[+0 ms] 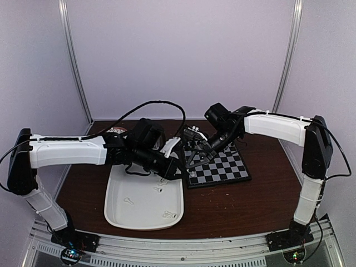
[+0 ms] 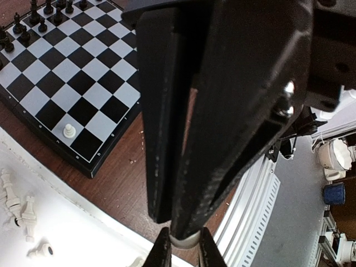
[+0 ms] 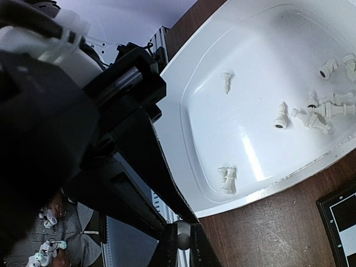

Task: Set up the chess pieces on the board
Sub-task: Pass from the left arm to the right, then place the pawn at b2.

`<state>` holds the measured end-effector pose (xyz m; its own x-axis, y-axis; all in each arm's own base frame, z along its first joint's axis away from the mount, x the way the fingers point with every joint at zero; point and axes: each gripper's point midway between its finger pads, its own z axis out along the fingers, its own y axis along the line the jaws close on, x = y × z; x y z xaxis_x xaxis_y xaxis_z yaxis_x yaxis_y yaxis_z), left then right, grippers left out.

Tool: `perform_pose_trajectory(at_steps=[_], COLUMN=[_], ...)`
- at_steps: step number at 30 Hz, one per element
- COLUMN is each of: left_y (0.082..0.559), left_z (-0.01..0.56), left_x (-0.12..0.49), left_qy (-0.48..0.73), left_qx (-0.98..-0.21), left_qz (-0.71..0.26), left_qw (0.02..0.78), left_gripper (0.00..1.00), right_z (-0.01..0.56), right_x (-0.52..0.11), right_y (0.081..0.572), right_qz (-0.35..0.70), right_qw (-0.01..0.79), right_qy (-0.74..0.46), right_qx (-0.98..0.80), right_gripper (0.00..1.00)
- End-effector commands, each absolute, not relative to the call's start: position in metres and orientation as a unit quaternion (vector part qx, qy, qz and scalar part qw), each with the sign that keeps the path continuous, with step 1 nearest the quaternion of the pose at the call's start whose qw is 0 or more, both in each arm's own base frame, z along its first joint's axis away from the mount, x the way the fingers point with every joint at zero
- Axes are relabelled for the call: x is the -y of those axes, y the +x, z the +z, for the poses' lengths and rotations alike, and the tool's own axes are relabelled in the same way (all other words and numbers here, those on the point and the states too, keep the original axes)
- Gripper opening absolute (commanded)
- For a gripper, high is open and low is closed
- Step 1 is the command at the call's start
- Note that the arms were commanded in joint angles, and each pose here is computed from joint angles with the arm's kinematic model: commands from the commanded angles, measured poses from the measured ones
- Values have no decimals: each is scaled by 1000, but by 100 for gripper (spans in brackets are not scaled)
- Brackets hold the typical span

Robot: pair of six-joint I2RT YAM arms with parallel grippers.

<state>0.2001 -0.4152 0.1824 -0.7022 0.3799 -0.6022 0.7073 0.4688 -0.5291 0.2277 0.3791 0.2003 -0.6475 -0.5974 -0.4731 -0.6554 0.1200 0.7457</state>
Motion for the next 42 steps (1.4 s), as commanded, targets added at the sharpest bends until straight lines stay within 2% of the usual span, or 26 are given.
perform_pose_trajectory(at_steps=[1, 4, 8, 13, 21, 28, 35, 42], left_y=[206, 208, 205, 199, 203, 204, 205, 207], left_z=[193, 191, 189, 183, 166, 168, 163, 164], left_x=[415, 413, 410, 389, 351, 350, 350, 351], left_qy=[321, 318, 318, 313, 291, 283, 274, 268], left_qx=[-825, -828, -831, -842, -870, -869, -873, -876], left_qz=[-406, -401, -397, -376, -308, -311, -311, -310], left_qw=[227, 230, 225, 230, 253, 259, 255, 256], left_gripper=[11, 12, 31, 44, 45, 45, 45, 45], right_z=[201, 201, 200, 197, 148, 118, 103, 89], right_x=[-380, -380, -377, -362, -318, -309, -313, -323], right_y=[221, 221, 225, 244, 307, 350, 366, 365], right_qz=[525, 525, 506, 432, 204, 114, 101, 125], right_qw=[20, 21, 33, 75, 170, 245, 285, 280], right_qy=[-420, -420, -427, -464, -503, -495, -486, -486], right_qx=[-740, -740, -749, -770, -823, -826, -820, -818], right_gripper=[2, 0, 0, 0, 0, 0, 0, 0])
